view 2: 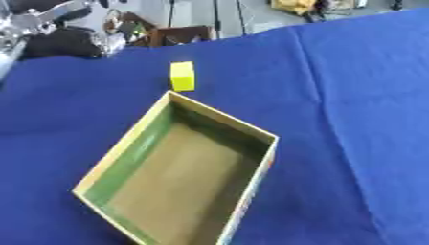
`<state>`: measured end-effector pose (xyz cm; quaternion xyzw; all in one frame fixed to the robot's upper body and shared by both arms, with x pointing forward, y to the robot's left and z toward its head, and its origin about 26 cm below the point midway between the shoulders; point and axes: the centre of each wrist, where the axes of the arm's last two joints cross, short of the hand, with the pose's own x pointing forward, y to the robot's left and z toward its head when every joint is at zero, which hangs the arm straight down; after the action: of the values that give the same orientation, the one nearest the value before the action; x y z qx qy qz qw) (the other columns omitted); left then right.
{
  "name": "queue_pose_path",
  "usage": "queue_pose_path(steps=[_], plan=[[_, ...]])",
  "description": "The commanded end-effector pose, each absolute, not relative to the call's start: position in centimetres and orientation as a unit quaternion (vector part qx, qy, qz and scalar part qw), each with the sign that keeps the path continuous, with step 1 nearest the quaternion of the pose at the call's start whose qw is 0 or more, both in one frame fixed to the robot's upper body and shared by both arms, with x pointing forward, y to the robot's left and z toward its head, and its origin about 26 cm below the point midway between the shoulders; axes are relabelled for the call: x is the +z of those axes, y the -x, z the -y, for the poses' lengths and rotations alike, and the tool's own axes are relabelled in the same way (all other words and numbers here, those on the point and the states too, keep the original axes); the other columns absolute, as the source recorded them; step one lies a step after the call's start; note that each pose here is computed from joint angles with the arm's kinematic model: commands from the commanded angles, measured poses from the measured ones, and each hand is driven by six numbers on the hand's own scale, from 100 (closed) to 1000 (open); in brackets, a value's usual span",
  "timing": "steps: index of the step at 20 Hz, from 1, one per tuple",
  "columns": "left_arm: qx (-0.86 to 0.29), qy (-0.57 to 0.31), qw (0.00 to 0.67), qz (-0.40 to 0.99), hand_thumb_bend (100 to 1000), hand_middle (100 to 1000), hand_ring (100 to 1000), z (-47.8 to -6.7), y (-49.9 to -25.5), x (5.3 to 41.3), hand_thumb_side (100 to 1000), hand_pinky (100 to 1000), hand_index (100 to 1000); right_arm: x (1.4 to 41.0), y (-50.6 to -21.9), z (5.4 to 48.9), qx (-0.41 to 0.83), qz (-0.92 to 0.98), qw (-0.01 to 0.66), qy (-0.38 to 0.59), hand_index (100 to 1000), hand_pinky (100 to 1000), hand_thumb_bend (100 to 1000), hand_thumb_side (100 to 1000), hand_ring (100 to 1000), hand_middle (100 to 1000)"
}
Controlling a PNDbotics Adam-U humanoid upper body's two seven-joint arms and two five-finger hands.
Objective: Pick up objects on the table and place them in the box.
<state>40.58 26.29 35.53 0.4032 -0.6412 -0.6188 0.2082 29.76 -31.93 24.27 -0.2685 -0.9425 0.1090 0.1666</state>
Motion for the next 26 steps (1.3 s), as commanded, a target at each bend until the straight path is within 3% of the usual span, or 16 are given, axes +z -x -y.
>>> queue_pose_path(steps=[1,2,8,12,26], plan=[[-0.636,-0.413,0.22,0.614,331,923,831,-26.8,-41.9,36.6,864,708,1000,25.4,-29.4,32.0,0.123,0.943,0.148,0.27,903,699,119,854,678,775],[-0.64,-0.415,0.223,0.607,384,932,839,-26.8,-42.3,36.7,853,717,1000,25.4,-29.4,31.9,0.123,0.944,0.147,0.27,903,699,122,853,678,775],[-0.648,-0.432,0.244,0.577,493,940,848,-27.0,-44.3,36.9,843,728,1000,25.6,-29.5,31.8,0.126,0.944,0.144,0.268,903,700,133,857,677,774],[-0.651,-0.447,0.253,0.559,529,936,849,-27.5,-45.0,36.4,826,734,1000,25.5,-29.5,31.7,0.127,0.944,0.146,0.268,903,701,143,855,676,774],[-0.647,-0.488,0.255,0.527,393,892,824,-28.7,-45.4,36.0,711,708,984,25.3,-29.5,31.6,0.128,0.942,0.153,0.269,903,705,156,848,674,773]])
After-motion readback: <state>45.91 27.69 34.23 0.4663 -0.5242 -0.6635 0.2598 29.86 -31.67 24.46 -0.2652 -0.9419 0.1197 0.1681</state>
